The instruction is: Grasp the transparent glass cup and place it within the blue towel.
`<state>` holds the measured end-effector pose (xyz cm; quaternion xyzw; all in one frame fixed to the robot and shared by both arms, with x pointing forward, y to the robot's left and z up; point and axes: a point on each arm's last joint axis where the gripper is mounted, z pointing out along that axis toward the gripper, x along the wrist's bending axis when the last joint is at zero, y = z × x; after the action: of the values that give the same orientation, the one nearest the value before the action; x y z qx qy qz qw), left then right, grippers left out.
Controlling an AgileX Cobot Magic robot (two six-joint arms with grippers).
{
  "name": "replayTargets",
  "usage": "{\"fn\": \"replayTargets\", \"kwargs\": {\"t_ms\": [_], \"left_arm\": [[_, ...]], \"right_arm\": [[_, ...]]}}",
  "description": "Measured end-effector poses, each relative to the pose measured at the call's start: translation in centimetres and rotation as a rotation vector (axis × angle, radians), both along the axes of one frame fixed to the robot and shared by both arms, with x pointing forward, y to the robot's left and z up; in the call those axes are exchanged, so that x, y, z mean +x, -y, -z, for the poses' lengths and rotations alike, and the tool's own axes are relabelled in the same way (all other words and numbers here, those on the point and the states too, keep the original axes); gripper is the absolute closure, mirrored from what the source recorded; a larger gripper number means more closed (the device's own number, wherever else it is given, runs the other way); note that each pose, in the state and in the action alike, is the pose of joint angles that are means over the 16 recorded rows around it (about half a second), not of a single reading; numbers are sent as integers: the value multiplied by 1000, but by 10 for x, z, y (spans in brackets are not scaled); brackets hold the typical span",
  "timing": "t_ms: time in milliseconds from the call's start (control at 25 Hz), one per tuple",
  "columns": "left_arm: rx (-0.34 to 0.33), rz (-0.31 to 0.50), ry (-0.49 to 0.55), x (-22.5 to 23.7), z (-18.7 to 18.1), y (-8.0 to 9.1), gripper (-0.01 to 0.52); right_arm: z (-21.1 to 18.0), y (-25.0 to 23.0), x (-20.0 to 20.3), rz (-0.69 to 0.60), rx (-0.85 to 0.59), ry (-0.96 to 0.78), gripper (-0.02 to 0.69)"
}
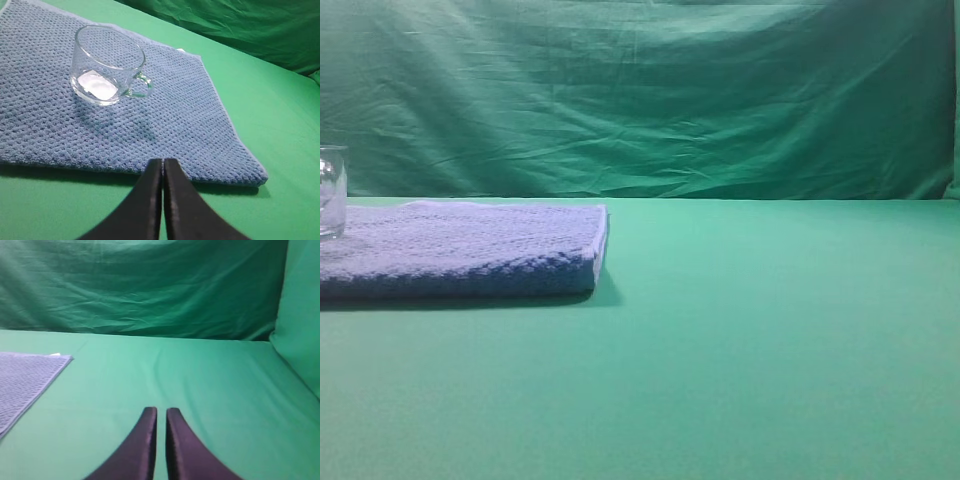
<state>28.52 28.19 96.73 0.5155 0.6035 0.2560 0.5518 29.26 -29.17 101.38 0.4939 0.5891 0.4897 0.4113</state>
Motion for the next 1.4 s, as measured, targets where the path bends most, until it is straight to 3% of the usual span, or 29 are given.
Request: {"fn": "replayTargets", "kwargs": {"t_ms": [560,1400], "left_arm": [[0,0,0,0,0,0,514],[0,0,0,0,0,0,514]], "right_arm": [[60,10,-1,190,15,-96,604],[69,11,-1,208,15,-133,604]]}}
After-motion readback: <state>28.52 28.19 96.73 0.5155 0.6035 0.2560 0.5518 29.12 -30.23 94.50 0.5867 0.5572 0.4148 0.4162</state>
